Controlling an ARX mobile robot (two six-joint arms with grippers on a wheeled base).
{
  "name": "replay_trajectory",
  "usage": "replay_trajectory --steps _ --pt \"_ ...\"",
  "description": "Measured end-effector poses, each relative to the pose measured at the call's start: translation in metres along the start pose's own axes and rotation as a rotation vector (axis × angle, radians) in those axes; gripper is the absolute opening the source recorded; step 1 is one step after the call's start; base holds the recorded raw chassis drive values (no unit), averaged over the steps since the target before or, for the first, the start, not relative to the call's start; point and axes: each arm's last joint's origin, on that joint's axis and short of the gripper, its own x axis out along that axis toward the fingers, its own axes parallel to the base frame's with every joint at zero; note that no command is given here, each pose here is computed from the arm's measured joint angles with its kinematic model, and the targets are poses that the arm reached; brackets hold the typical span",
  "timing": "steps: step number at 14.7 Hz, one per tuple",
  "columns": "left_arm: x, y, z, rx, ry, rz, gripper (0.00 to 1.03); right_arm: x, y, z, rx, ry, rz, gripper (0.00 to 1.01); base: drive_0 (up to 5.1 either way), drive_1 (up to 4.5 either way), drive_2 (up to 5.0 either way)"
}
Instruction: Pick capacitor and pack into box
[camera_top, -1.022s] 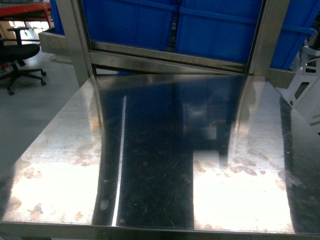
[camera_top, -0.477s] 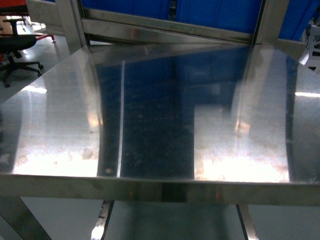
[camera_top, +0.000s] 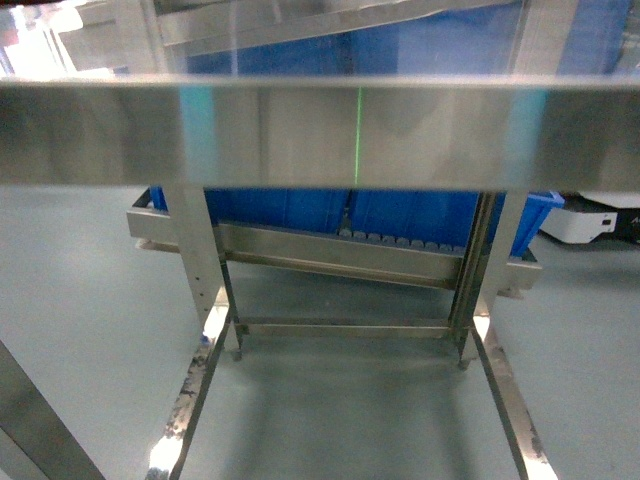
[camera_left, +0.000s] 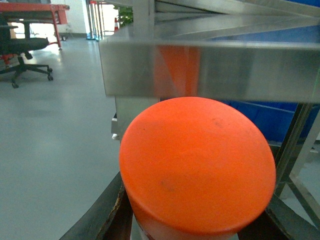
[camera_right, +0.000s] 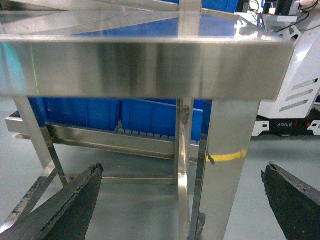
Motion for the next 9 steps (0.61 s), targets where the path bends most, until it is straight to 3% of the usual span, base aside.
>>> replay_trajectory --steps 9 --pt "0.0000 0.0000 -0.0001 0.001 0.001 0.001 0.45 0.0000 0.0000 -0.0002 0.000 0.002 0.000 0.98 0.0 0.00 0.0"
